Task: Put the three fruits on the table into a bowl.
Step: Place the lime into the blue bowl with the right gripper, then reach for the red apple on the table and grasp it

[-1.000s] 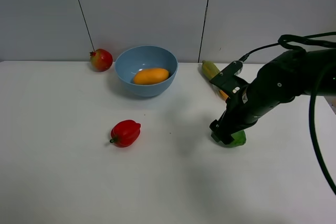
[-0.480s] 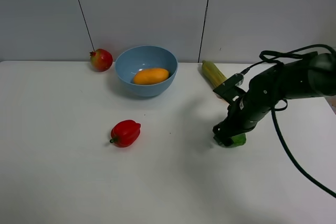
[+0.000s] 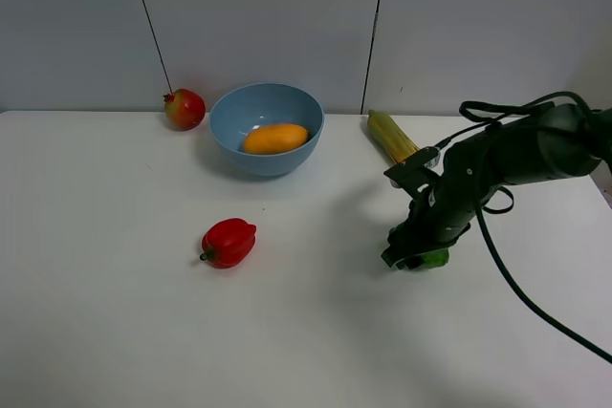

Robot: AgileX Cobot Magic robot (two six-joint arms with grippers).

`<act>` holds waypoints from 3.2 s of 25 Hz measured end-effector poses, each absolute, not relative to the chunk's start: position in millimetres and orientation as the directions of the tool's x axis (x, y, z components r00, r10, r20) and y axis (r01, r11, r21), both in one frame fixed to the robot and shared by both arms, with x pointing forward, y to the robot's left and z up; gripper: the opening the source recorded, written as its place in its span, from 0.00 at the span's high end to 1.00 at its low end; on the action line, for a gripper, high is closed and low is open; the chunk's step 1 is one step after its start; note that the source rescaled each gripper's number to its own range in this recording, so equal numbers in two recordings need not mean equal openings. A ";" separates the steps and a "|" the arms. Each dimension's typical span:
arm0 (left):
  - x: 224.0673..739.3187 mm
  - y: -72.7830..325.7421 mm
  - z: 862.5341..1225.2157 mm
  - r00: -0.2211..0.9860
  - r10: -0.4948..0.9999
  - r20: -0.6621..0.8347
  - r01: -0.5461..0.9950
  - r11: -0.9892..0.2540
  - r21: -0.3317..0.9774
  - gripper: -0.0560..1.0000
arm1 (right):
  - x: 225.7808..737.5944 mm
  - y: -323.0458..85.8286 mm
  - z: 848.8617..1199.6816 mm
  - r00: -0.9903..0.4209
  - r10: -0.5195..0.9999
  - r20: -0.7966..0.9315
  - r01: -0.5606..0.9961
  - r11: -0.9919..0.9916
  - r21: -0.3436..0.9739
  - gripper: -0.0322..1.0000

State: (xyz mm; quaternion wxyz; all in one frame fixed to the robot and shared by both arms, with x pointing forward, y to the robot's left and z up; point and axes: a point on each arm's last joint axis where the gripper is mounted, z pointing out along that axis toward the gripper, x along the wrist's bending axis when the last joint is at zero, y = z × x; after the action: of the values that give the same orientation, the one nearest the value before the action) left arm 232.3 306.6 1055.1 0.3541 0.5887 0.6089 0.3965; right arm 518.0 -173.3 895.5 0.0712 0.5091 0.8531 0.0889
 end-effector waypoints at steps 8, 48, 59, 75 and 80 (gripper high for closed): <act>232.3 306.6 1055.1 -0.056 0.998 0.036 0.436 -0.008 0.900 0.00 | 590.4 -132.4 1027.5 -0.314 0.936 0.159 0.788 0.164 0.593 0.91; 232.3 306.6 1055.1 -0.056 0.998 0.036 0.436 -0.008 0.900 0.00 | 580.3 -82.2 1265.3 -0.556 0.802 0.219 0.169 -0.149 0.974 0.01; 232.3 306.6 1055.1 -0.056 0.998 0.036 0.436 -0.008 0.900 0.00 | 446.6 -174.3 1311.4 -0.490 0.870 -0.051 -0.144 -0.023 0.989 0.00; 232.3 306.6 1055.1 -0.056 0.998 0.036 0.436 -0.008 0.900 0.00 | 295.3 -301.4 1127.4 -0.025 0.999 0.029 0.260 -0.021 0.965 0.00; 232.3 306.6 1055.1 -0.056 0.998 0.036 0.436 -0.008 0.900 0.00 | 252.3 -310.2 1097.5 0.103 0.991 0.082 0.315 -0.110 0.943 0.00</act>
State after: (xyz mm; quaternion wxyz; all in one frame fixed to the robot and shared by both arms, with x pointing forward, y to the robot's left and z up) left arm 232.3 306.6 1055.1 0.3541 0.5887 0.6089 0.3965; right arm 252.3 -310.2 1097.5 0.4089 0.6198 0.5270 0.4134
